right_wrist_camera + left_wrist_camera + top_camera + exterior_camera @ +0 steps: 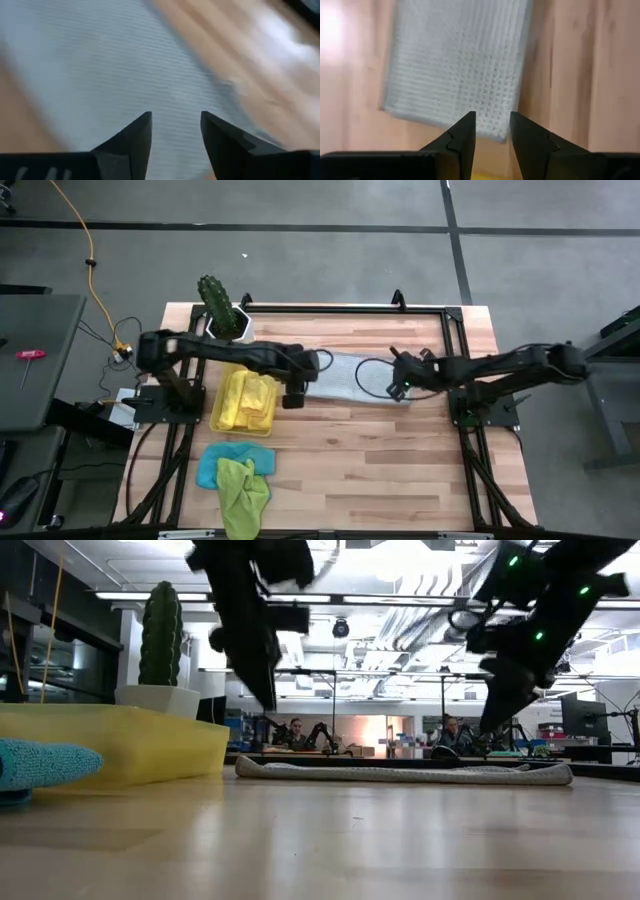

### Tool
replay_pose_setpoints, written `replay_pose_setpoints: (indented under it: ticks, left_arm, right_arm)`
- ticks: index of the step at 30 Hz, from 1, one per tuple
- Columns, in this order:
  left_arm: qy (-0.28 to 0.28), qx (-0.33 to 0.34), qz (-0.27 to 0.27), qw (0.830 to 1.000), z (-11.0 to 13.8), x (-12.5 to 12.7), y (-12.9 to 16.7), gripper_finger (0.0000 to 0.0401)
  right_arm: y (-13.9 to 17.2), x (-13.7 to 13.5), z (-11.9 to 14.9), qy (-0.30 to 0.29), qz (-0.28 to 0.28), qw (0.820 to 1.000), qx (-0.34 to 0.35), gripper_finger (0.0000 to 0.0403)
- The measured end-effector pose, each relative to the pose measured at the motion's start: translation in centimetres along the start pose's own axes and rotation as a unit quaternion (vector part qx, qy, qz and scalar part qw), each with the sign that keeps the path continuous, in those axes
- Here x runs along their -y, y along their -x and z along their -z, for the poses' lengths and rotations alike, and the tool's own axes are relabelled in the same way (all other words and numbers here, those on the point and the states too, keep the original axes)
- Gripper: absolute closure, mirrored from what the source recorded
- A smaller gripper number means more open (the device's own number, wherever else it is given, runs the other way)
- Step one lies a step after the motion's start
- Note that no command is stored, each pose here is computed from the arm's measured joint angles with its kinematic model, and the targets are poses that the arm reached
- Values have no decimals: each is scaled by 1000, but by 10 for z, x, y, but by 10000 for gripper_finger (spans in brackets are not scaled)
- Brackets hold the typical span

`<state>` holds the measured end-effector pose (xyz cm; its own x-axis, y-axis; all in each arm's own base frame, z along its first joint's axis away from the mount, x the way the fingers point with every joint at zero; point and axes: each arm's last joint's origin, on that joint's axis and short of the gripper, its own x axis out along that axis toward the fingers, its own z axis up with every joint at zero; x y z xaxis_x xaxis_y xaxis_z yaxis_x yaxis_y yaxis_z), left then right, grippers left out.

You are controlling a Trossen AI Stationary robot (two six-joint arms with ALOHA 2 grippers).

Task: Fold microfiber towels
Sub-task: Fold the gray microfiber towel

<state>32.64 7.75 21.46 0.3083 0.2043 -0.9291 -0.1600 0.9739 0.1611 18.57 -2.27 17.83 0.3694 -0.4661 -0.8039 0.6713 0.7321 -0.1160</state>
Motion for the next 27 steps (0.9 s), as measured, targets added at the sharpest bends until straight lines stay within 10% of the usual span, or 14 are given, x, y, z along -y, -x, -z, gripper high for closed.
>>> replay_pose_setpoints:
  ticks: [6, 19, 27]
  left_arm:
    - [-8, 22, 0, 1000, 3, 5, 26, 290]
    - [-156, -71, -32, 985, 3, 41, -34, 222]
    - [-149, -101, -18, 984, 6, 40, -53, 184]
  right_arm:
    - [11, -16, 9, 8, -120, 992, 40, 221]
    - [16, -24, 13, 35, -140, 988, 48, 219]
    - [16, -24, 13, 33, -140, 988, 48, 219]
